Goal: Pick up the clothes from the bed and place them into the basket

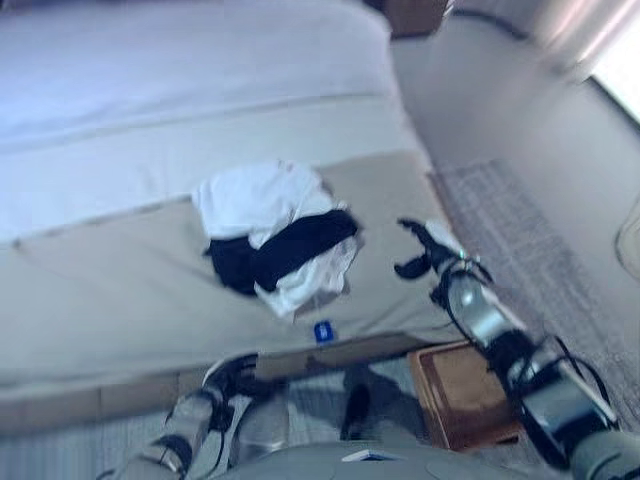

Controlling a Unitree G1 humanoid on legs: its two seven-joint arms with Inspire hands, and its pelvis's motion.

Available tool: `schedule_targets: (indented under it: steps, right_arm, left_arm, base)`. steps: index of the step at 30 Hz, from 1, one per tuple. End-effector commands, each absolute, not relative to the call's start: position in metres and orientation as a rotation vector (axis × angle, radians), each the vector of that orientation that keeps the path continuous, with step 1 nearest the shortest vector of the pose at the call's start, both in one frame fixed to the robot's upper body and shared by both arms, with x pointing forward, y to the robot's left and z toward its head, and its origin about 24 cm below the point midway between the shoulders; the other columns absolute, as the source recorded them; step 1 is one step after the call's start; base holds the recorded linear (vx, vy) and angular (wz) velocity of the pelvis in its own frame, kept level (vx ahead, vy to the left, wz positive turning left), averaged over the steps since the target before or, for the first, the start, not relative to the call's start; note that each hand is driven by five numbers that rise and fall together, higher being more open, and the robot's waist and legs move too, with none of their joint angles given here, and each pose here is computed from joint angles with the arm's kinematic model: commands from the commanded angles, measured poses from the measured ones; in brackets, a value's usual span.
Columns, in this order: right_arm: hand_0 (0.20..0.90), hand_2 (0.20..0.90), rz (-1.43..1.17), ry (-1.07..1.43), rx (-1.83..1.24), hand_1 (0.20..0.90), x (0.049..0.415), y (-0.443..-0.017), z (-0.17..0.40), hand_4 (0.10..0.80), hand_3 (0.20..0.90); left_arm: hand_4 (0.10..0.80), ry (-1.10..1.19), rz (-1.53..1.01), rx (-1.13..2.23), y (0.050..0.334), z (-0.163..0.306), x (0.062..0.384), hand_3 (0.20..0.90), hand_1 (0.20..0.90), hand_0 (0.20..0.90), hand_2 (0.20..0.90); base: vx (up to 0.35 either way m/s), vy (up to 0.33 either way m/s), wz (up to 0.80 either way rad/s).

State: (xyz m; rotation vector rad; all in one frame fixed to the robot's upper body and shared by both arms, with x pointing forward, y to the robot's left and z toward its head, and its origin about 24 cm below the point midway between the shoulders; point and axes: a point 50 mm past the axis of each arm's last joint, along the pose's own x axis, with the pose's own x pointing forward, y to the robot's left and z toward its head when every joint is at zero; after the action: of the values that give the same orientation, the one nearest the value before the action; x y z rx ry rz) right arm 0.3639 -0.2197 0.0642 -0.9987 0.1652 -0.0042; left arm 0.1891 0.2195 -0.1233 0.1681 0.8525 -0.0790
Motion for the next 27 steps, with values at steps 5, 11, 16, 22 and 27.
schedule_targets:
  steps: [5,11,16,22,27]
  right_arm:
    - [0.9,0.9,-0.215,-0.234,-1.147,0.9,0.403,-0.201,0.177,0.8,0.9]
    - [0.9,0.9,-0.351,-0.353,-1.162,0.9,0.412,-0.193,0.228,0.8,0.9]
    - [0.9,0.9,-0.402,-0.227,-1.209,0.9,0.42,-0.205,0.242,0.8,0.9]
    - [0.9,0.9,-0.442,-0.135,-1.192,0.9,0.423,-0.214,0.258,0.8,0.9]
    - [0.3,0.3,-0.438,-0.147,-1.141,0.3,0.423,-0.212,0.272,0.1,0.2]
  left_arm:
    - [0.8,0.785,-0.008,0.213,0.25,-0.109,0.193,0.9,0.9,0.9,0.9]
    - [0.8,0.752,0.093,0.118,0.26,-0.106,0.19,0.9,0.9,0.9,0.9]
    - [0.8,0.747,0.098,0.091,0.263,-0.108,0.182,0.9,0.9,0.9,0.9]
    - [0.8,0.737,0.091,0.064,0.269,-0.107,0.176,0.9,0.9,0.9,0.9]
    - [0.8,0.724,0.094,0.054,0.272,-0.105,0.177,0.9,0.9,0.9,0.9]
  base:
    - [0.031,0.094,0.37]
    - [0.047,0.084,0.26]
    - [-0.041,0.084,0.13]
    - [-0.04,0.057,0.1]
    - [-0.007,-0.003,0.01]
